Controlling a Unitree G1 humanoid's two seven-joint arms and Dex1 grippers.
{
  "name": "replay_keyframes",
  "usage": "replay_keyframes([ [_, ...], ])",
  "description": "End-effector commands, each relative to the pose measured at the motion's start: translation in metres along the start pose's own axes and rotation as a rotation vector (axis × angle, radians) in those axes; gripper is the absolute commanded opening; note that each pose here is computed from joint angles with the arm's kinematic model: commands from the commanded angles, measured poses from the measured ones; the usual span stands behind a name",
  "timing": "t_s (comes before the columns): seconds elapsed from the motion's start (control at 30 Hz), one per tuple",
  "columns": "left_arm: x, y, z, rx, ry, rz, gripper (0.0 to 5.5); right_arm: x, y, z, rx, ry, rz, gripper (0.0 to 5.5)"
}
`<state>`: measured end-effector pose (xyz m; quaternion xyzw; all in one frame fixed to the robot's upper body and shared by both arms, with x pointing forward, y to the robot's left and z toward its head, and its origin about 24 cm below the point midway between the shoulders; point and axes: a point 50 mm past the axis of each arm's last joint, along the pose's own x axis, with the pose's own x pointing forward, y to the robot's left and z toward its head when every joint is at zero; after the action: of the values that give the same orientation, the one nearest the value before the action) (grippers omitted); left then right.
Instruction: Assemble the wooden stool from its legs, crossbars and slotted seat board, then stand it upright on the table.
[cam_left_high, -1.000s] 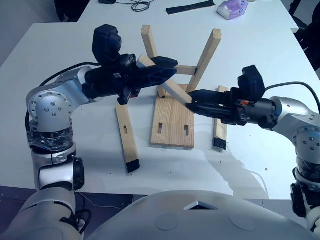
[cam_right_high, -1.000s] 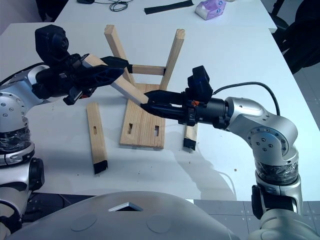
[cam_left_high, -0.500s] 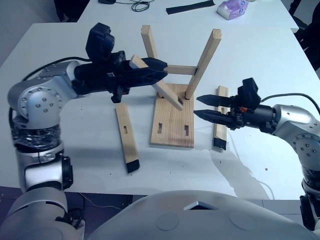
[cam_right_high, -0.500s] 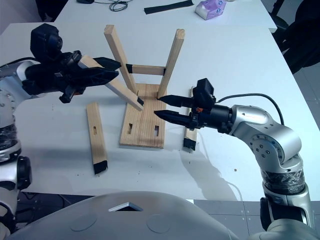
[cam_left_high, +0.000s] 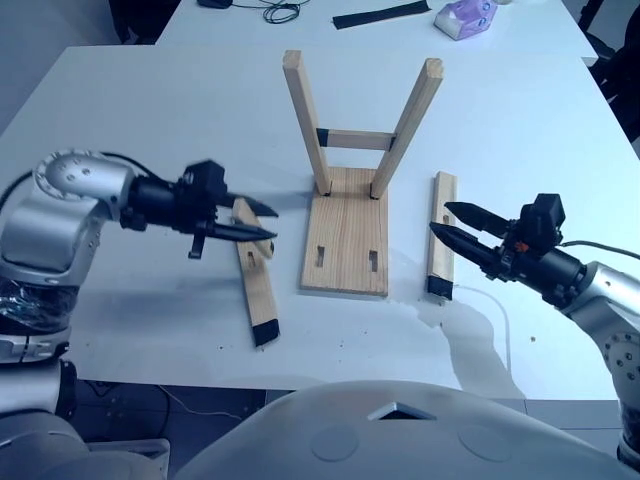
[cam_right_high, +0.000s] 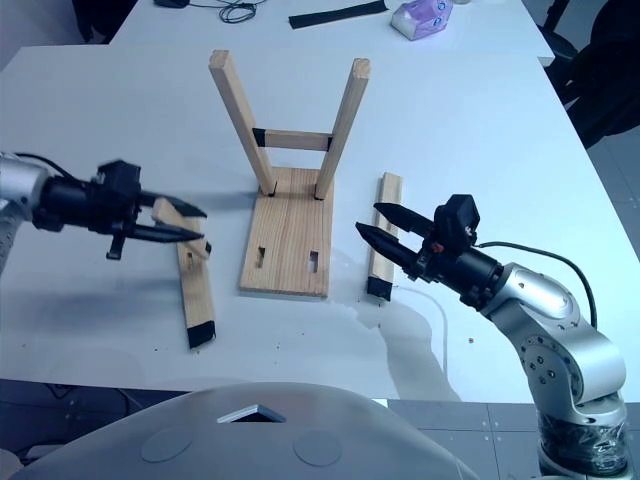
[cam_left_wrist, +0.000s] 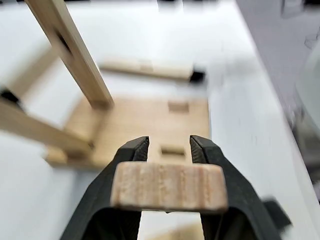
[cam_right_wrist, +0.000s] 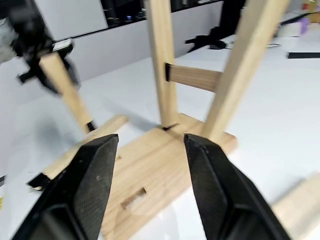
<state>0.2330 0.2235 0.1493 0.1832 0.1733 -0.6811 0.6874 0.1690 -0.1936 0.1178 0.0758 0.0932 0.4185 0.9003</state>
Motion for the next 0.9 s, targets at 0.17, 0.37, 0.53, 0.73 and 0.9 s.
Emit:
replay_keyframes([
  [0.17, -0.018, 0.006, -0.021, 0.006, 0.029, 0.19, 1.31, -0.003, 0.003, -0.014, -0.028, 0.019, -0.058, 2.41],
  [0.37, -0.01, -0.003, -0.035, -0.018, 0.031, 0.186, 1.31, -0.001, 0.003, -0.02, -0.033, 0.036, -0.059, 2.41],
  [0.53, -0.005, -0.007, -0.037, -0.025, 0.023, 0.184, 1.31, -0.002, 0.001, -0.018, -0.047, 0.039, -0.056, 2.41],
  [0.73, -0.008, -0.009, -0.039, -0.028, 0.054, 0.156, 1.31, -0.002, 0.001, -0.017, -0.053, 0.037, -0.06, 2.41],
  [0.9, -0.007, -0.014, -0.044, -0.042, 0.077, 0.138, 1.31, -0.003, 0.002, -0.018, -0.058, 0.037, -0.074, 2.41],
])
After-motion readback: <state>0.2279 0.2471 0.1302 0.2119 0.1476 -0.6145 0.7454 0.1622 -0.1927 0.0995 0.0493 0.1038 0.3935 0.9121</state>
